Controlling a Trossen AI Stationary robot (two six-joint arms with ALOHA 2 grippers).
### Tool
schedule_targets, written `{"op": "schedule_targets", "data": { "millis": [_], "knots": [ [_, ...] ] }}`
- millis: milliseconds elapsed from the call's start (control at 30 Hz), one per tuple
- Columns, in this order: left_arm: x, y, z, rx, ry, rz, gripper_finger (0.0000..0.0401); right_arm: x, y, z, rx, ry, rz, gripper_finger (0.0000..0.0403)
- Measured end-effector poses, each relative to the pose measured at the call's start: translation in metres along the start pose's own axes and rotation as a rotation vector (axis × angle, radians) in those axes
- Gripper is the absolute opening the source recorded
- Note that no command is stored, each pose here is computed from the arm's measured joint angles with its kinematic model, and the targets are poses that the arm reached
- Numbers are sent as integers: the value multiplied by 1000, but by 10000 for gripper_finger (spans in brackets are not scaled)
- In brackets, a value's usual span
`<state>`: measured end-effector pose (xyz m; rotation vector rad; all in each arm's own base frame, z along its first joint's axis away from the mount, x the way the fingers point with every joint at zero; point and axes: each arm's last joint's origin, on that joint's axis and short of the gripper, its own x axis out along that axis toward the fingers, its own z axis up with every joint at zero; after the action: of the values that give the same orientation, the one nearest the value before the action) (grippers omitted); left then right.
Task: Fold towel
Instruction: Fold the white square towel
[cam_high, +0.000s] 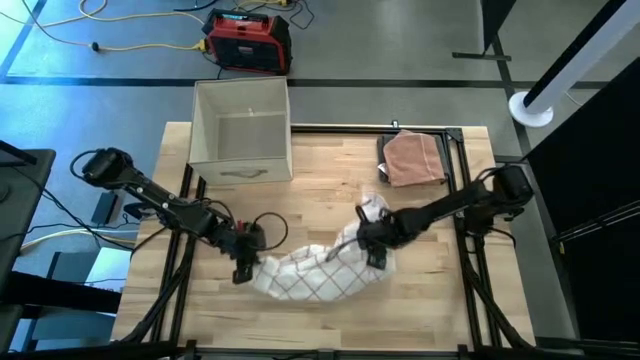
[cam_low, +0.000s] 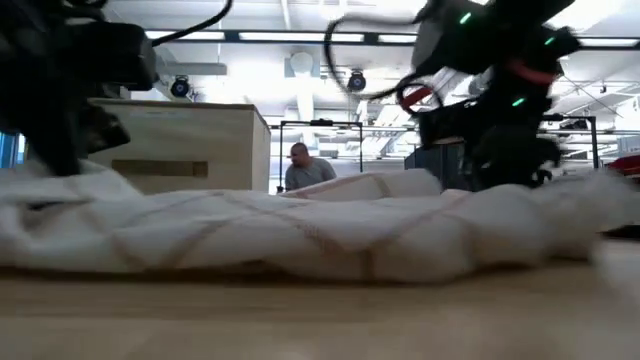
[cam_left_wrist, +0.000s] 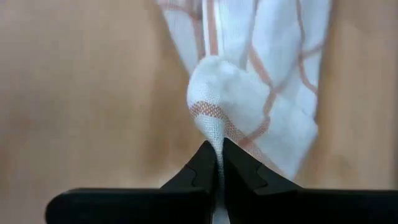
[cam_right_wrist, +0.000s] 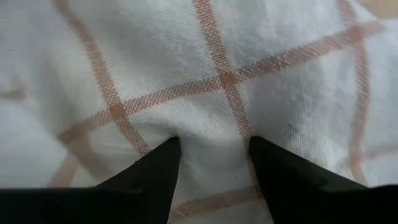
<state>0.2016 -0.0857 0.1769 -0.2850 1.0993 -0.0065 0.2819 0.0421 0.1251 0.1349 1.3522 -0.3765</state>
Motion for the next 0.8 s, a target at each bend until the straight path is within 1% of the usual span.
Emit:
{"op": "schedule_targets", "data": {
  "millis": [67,133,200,267,333,367,433,500,533,800],
  "knots": [
    [-5,6,9,25,2,23,5,1,-21,5,60,-5,-113,190],
    [-13,9,22,53,1,3,5,-3,-40,7,126,-3,-178,184],
    [-23,9,36,90,-14,-26,5,-11,-55,6,196,1,-199,174],
    [-37,4,52,130,-60,-58,5,-27,-64,8,260,-36,-176,162],
    [-52,-5,66,195,-114,-135,5,-42,-67,6,284,-62,-117,151],
    [-58,-10,70,226,-123,-186,5,-49,-66,5,284,-79,-63,146],
    [-66,-18,74,268,-120,-277,5,-67,-64,7,291,-155,50,140],
    [-65,-22,72,283,-96,-330,5,-81,-62,11,299,-255,137,139],
    [-61,-22,68,282,-74,-333,5,-81,-61,14,309,-275,175,140],
    [-29,-17,37,272,99,-347,5,-50,-61,43,442,-207,509,156]
  ]
}}
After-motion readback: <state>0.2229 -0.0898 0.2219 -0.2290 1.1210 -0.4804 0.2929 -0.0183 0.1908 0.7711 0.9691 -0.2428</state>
